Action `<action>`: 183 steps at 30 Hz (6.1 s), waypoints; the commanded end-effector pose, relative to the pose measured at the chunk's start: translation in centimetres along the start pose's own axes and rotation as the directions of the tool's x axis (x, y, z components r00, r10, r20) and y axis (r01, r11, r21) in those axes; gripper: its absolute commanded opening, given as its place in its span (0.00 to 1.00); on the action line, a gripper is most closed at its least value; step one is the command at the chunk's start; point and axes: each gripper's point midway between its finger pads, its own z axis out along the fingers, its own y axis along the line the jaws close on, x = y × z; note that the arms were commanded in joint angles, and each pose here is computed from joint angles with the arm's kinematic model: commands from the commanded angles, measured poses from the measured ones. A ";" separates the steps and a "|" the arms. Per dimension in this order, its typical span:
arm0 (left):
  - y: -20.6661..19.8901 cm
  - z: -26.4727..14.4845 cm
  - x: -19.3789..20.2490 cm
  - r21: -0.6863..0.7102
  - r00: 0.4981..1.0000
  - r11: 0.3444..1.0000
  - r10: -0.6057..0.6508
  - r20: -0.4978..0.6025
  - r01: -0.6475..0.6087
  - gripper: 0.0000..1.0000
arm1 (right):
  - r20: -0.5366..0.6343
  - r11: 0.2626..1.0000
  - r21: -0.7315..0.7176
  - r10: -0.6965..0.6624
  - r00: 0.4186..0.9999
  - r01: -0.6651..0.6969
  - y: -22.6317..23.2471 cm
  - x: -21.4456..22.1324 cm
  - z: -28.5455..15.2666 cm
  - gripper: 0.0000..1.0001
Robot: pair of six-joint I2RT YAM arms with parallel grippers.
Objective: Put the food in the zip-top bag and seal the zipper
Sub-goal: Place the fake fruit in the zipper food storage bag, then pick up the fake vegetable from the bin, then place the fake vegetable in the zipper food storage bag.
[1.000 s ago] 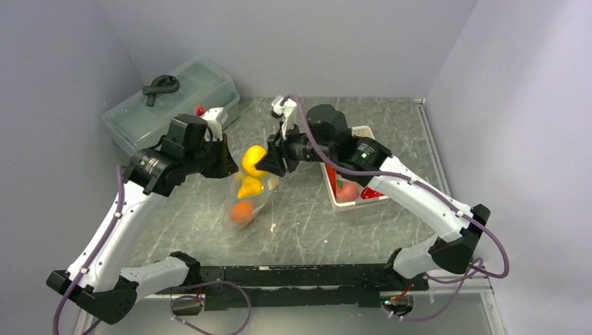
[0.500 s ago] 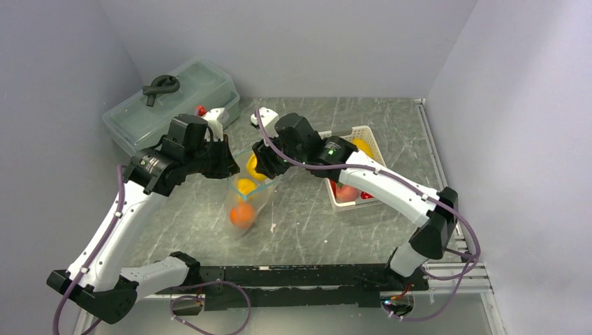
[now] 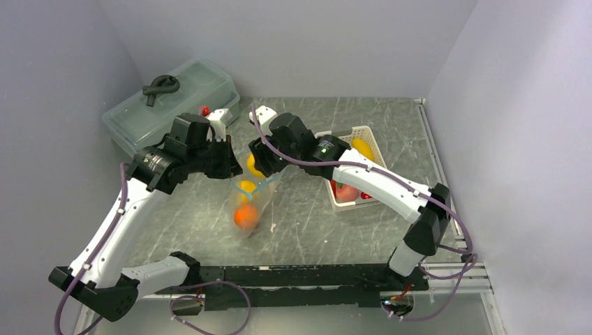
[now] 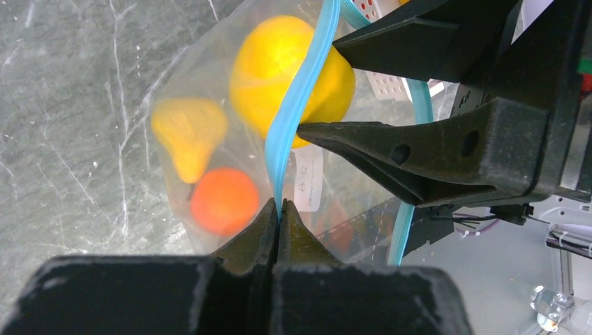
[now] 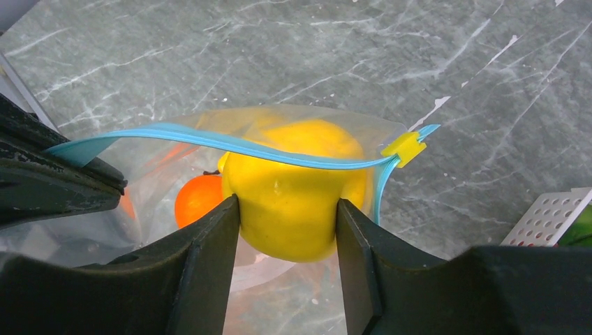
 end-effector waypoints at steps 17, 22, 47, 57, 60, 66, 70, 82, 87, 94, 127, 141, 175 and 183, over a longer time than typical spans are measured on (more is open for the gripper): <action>-1.4 -0.7 -0.8 0.067 1.000 0.998 0.013 0.019 -0.014 0.00 | 0.145 0.995 -0.096 0.029 0.989 -0.015 2.0 -4.5 -3.3 0.67; -1.1 -0.6 -0.7 0.049 1.000 0.999 0.009 0.016 -0.010 0.00 | 0.181 0.994 -0.113 0.031 0.983 -0.011 2.3 -5.3 -5.3 0.67; 3.2 -3.8 -3.3 -0.234 0.990 0.971 0.080 0.113 -0.052 0.00 | 0.274 0.924 0.373 -0.022 0.961 -0.085 -9.4 -5.0 -13.5 0.74; 3.3 -3.4 -3.0 -0.231 0.991 0.972 0.079 0.105 -0.053 0.00 | 0.219 0.830 0.492 0.176 0.960 -0.264 -18.2 0.5 -12.5 0.66; 3.2 -3.1 -2.9 -0.223 0.992 0.973 0.077 0.101 -0.053 0.00 | 0.194 0.811 0.501 0.236 0.952 -0.303 -19.7 2.3 -11.3 0.63; 2.7 -2.6 -2.3 -0.185 0.994 0.981 0.070 0.079 -0.054 0.00 | 0.172 0.773 0.493 0.363 0.916 -0.399 -22.4 5.6 -8.7 0.61; 2.7 -2.5 -2.0 -0.180 0.995 0.982 0.069 0.071 -0.056 0.00 | 0.155 0.750 0.478 0.441 0.884 -0.457 -23.8 7.4 -6.9 0.56; 2.8 -2.8 -1.6 -0.178 0.995 0.983 0.064 0.074 -0.050 0.00 | 0.075 0.710 0.468 0.561 0.825 -0.526 -26.6 10.8 -1.9 0.50; 2.8 -3.1 -1.4 -0.179 0.995 0.983 0.063 0.077 -0.048 0.00 | 0.040 0.706 0.462 0.588 0.808 -0.537 -26.8 12.1 -0.5 0.50; 3.0 -3.0 -1.2 -0.183 0.996 0.982 0.060 0.072 -0.046 0.00 | -0.011 0.701 0.460 0.618 0.786 -0.545 -26.6 14.6 1.0 0.50; 2.4 -2.3 -1.3 -0.153 0.997 0.988 0.048 0.064 -0.038 0.00 | -0.175 0.691 0.454 0.688 0.704 -0.562 -22.7 23.9 1.4 0.43; 1.9 -2.7 -1.0 -0.126 0.997 0.992 0.031 0.070 -0.022 0.00 | -0.236 0.718 0.495 0.653 0.720 -0.489 -21.9 25.1 1.2 0.54; 2.1 -2.6 -0.8 -0.127 0.997 0.992 0.029 0.075 -0.019 0.00 | 0.095 0.801 0.313 0.507 0.856 -0.510 -20.5 6.9 -7.2 0.15; 2.1 -1.9 -0.9 -0.127 0.997 0.992 0.032 0.066 -0.023 0.00 | 0.096 0.874 0.015 0.481 0.871 -0.485 -14.4 3.0 -10.3 0.16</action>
